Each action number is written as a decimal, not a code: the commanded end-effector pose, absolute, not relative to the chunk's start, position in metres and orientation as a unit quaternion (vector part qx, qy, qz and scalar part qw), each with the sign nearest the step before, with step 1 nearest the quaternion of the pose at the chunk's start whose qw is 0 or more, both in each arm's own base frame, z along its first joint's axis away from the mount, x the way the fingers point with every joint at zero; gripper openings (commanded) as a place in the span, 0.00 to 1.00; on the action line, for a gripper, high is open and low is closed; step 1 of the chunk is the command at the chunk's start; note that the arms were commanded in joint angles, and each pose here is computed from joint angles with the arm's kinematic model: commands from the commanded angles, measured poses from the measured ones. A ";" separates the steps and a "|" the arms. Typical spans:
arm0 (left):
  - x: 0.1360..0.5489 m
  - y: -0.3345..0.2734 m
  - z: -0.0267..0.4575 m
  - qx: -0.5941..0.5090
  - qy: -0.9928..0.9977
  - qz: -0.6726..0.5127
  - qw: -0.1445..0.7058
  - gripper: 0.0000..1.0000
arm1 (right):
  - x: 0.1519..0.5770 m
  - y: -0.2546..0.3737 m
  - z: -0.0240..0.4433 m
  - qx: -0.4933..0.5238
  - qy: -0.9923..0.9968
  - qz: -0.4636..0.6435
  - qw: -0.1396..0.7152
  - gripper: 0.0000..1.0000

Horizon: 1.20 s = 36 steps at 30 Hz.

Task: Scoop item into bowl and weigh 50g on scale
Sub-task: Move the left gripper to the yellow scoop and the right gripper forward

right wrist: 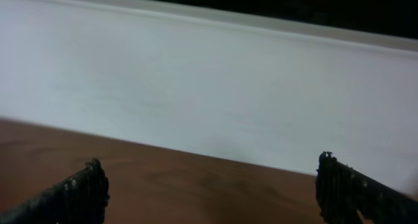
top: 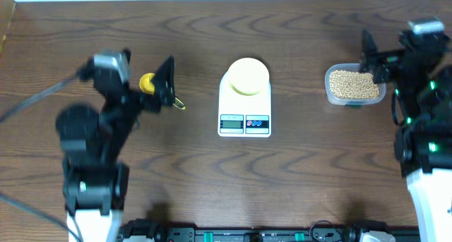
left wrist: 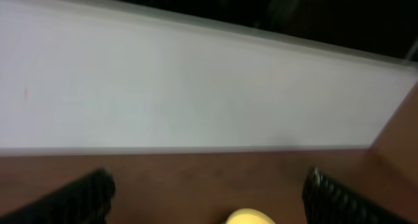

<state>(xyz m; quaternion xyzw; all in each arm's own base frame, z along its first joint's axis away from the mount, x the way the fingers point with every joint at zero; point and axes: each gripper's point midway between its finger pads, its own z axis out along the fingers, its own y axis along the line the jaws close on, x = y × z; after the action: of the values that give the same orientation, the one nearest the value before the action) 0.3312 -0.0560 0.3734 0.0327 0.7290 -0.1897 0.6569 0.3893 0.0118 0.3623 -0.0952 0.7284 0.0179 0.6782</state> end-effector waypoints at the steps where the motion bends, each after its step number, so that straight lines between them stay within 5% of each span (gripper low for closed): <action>1: 0.361 -0.024 0.352 -0.029 0.774 -0.113 0.623 0.94 | 0.390 0.058 0.363 -0.197 0.703 0.120 0.672 0.99; 9: 0.358 0.029 0.263 -0.116 0.865 0.028 0.488 0.94 | 0.386 0.084 0.351 -0.225 0.701 0.214 0.642 0.99; 22: 0.343 0.032 0.252 -0.083 0.890 0.059 0.445 0.94 | 0.384 0.087 0.359 -0.060 0.724 0.373 0.577 0.99; 29: 0.379 0.033 0.281 -0.054 0.890 0.066 0.448 0.95 | 0.387 0.083 0.398 -0.020 0.674 0.414 0.612 0.99; 36: 0.413 0.047 0.222 -0.118 0.935 -0.005 0.335 0.95 | 0.375 0.098 0.391 -0.054 0.684 0.444 0.577 0.99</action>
<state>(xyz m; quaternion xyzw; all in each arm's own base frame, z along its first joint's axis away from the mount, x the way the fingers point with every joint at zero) 0.4039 0.0452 0.2485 -0.0918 0.9221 0.0346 0.3744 0.3838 0.0907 0.3860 -0.0461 0.6827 0.4177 0.5977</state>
